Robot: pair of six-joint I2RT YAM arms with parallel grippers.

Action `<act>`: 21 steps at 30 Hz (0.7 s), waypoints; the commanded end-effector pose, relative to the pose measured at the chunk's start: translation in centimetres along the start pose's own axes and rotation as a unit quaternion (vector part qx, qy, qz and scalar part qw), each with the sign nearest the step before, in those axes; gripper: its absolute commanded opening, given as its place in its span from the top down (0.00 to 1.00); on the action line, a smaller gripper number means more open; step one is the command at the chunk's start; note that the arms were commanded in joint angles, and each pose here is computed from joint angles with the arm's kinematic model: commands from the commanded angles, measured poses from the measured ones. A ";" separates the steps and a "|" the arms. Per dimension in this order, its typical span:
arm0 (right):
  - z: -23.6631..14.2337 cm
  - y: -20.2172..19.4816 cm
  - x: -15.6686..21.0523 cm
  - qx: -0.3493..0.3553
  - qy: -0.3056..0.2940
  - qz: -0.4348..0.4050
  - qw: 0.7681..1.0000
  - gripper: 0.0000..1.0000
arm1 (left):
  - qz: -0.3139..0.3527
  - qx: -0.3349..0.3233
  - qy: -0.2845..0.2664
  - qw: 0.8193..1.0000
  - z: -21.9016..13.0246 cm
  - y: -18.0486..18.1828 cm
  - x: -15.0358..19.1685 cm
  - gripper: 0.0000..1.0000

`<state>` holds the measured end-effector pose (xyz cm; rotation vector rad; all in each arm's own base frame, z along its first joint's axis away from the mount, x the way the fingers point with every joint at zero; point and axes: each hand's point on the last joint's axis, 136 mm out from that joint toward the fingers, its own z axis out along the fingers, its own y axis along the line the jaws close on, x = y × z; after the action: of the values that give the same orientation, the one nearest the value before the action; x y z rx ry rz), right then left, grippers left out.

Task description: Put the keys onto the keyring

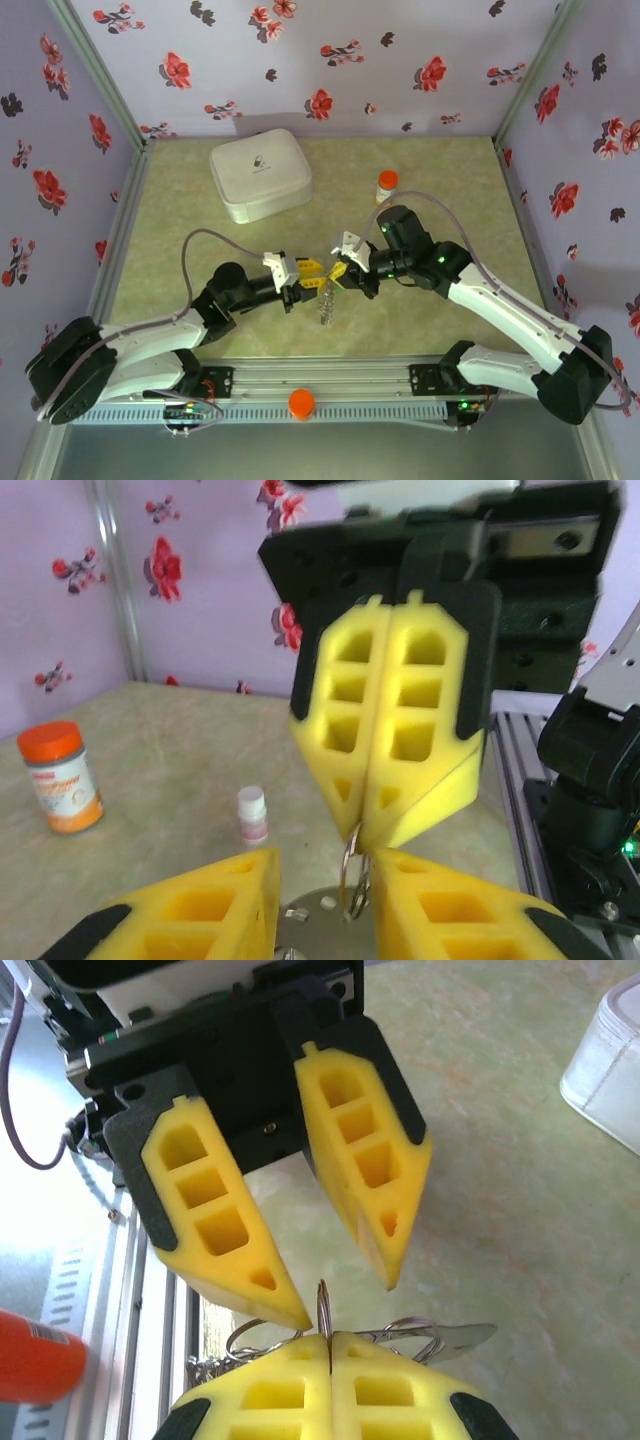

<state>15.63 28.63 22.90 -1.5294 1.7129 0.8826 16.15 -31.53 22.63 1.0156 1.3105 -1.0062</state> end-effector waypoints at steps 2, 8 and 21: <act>-1.0 -0.6 -0.3 0.041 0.070 -0.074 0.994 1.00 | 0.024 -0.019 0.093 0.995 -0.5 0.6 1.3 0.73; -0.3 -0.8 -0.6 0.051 0.128 -0.123 0.983 1.00 | 0.035 0.002 0.127 0.991 -0.2 0.2 1.3 0.78; -1.9 -1.0 -3.8 0.032 -0.059 -0.009 0.998 0.69 | 0.028 0.006 0.010 1.000 0.5 0.0 -0.9 1.00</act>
<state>17.81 28.14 23.96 -1.5719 1.7329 0.6592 16.24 -31.91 21.46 1.1766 1.4065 -0.9016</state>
